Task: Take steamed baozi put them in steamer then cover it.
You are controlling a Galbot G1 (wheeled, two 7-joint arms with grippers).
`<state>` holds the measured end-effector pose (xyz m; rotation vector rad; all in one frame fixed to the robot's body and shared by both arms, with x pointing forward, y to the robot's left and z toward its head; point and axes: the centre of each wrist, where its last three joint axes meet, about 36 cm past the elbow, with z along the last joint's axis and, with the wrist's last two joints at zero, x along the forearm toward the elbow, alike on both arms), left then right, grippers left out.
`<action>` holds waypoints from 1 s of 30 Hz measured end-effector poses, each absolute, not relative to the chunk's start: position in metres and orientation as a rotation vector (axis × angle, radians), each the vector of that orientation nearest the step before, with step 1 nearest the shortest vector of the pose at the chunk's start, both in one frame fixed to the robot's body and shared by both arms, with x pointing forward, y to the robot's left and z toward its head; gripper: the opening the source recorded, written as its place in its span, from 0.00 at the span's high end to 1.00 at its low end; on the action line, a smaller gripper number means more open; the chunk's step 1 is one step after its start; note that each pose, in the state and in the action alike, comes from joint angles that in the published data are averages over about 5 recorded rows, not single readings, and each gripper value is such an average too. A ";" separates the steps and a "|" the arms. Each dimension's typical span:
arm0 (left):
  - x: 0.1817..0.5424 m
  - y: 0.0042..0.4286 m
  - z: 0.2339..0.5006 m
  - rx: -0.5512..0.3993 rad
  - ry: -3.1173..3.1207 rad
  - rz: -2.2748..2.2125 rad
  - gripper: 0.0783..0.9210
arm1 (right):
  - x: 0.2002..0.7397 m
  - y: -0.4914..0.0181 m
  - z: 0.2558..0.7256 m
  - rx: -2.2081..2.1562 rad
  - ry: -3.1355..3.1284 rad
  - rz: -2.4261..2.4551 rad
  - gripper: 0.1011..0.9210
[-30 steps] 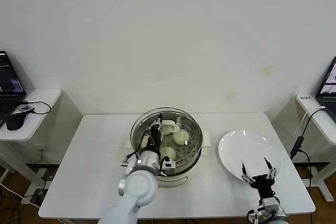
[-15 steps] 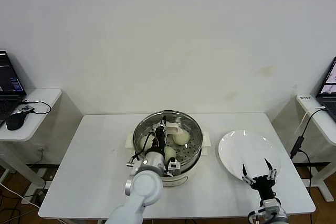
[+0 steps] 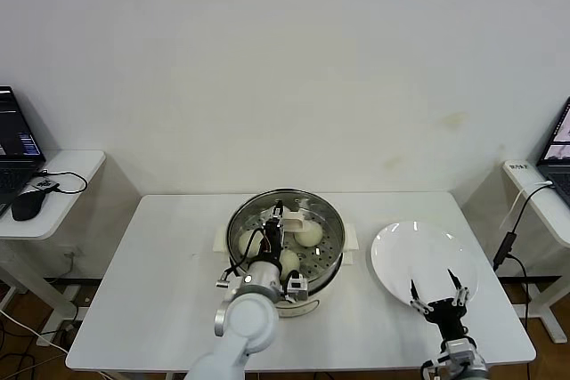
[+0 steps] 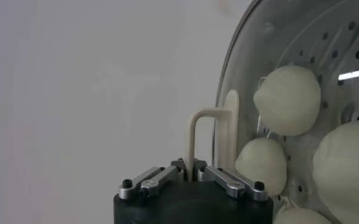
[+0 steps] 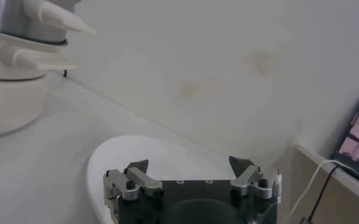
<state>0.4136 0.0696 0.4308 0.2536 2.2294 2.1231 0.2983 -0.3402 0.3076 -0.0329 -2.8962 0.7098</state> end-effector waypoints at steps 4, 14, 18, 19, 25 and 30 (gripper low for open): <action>0.413 0.069 0.431 0.254 2.226 2.120 0.88 | 0.298 -0.339 0.308 -0.025 -2.896 0.710 0.12; 0.403 0.076 0.434 0.244 2.202 2.128 0.54 | 0.297 -0.337 0.308 -0.012 -2.894 0.713 0.12; 0.393 0.081 0.437 0.241 2.198 2.119 0.41 | 0.296 -0.337 0.308 -0.008 -2.890 0.716 0.12; 0.390 0.082 0.439 0.241 2.198 2.114 0.37 | 0.296 -0.337 0.308 -0.007 -2.889 0.716 0.12; 0.365 0.093 0.450 0.234 2.211 2.061 0.17 | 0.294 -0.337 0.308 0.001 -2.883 0.722 0.12; 0.337 0.108 0.463 0.232 2.259 1.983 0.12 | 0.292 -0.339 0.308 0.009 -2.881 0.725 0.12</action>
